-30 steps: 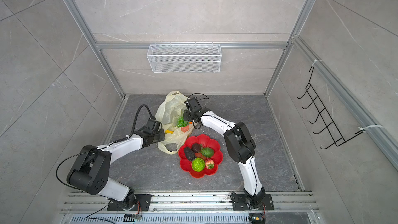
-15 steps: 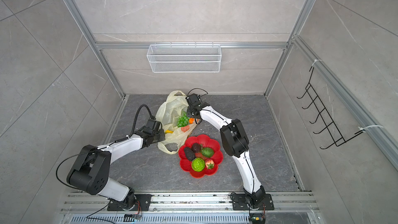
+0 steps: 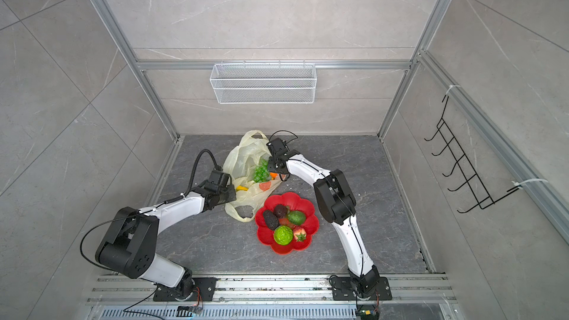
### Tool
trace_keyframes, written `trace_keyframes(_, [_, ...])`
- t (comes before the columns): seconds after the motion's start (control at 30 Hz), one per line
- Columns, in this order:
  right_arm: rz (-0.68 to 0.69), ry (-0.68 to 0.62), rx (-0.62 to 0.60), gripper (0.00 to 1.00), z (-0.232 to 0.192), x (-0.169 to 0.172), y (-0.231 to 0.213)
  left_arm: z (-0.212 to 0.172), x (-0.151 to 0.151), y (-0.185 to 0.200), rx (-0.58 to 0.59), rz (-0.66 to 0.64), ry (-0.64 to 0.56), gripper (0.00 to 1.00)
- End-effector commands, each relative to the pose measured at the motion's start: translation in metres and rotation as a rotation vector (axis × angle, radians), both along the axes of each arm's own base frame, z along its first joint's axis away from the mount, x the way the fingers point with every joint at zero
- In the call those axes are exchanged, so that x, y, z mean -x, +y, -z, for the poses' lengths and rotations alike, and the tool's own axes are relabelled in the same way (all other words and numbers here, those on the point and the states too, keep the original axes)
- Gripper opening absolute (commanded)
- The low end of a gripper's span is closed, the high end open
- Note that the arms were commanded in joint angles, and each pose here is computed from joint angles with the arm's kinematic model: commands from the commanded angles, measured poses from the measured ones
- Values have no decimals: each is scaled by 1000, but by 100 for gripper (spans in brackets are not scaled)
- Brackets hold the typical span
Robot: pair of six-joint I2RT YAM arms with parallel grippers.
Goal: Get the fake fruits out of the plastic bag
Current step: 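Grasp the orange fruit inside the bag with the right gripper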
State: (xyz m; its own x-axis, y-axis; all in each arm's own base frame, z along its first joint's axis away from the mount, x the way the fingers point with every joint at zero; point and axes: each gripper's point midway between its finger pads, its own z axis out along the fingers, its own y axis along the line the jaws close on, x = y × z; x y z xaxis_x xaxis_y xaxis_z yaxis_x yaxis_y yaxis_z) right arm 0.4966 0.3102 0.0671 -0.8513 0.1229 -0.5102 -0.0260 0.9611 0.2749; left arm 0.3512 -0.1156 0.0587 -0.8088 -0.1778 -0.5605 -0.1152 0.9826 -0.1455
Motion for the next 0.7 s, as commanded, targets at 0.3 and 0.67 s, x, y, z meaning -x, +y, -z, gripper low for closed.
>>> trace_keyframes(0.3, [17, -12, -23, 15, -3, -13, -1, -5, -6, -2, -16, 15, -17, 0])
trace_keyframes(0.67, [-18, -27, -80, 0, -31, -6, 7, -3, -6, -1, -21, 15, -11, 0])
